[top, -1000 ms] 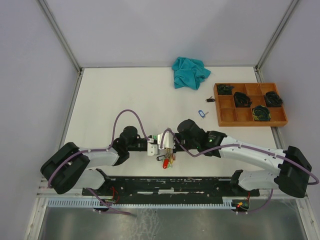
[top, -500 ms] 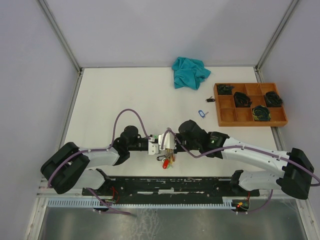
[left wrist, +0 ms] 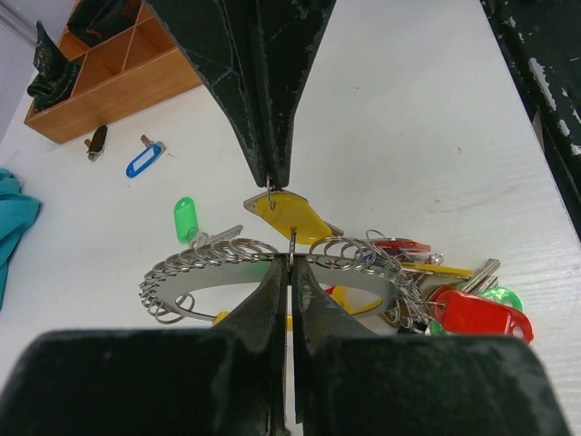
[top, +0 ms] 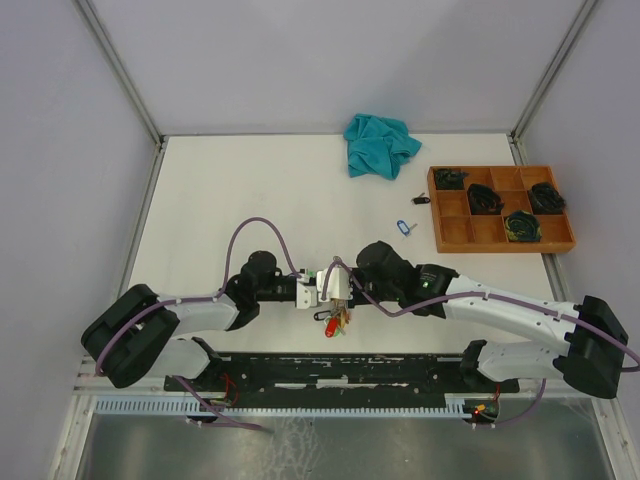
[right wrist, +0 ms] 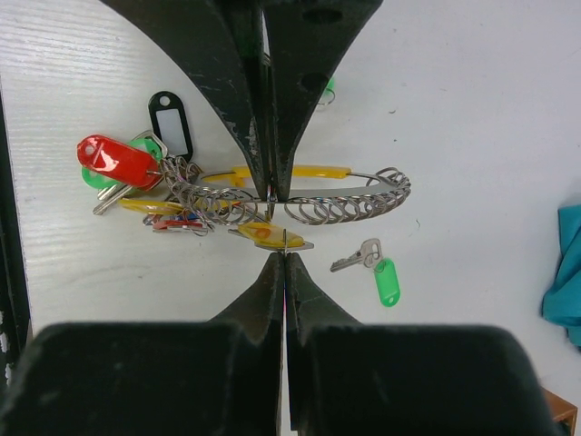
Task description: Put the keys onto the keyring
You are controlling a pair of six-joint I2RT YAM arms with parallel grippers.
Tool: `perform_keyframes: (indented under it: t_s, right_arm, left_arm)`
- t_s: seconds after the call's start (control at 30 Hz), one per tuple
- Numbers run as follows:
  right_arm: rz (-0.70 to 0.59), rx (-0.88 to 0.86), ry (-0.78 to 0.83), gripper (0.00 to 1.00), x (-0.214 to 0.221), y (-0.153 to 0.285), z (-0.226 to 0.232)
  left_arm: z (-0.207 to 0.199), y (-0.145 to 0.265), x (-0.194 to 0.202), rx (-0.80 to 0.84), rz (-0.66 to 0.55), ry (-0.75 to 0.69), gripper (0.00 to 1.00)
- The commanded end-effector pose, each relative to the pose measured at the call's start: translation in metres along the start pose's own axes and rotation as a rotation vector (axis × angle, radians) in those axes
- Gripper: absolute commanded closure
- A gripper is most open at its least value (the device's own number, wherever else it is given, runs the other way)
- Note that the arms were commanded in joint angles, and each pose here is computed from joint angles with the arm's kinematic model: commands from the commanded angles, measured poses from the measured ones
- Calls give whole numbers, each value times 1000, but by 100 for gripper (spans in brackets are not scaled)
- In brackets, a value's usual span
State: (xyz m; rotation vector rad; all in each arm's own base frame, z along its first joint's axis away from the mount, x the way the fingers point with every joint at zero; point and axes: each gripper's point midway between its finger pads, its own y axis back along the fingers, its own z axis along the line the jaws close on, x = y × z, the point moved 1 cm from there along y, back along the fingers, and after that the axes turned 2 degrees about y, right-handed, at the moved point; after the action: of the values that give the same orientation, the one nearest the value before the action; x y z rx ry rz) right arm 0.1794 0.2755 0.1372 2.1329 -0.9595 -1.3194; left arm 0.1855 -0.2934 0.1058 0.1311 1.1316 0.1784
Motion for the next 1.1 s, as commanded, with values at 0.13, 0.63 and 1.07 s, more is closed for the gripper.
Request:
perform_keyframes:
  t_s: [0.13, 0.63, 1.07]
  right_arm:
    - [-12, -15, 33, 99, -10, -6, 1]
    - [-61, 51, -7, 99, -8, 4, -4]
    - [-94, 69, 7, 99, -14, 12, -9]
  left_arm:
    - [22, -5, -33, -43, -96, -40, 97]
    - [22, 2, -38, -66, -131, -61, 97]
    - [17, 7, -38, -20, -165, -39, 97]
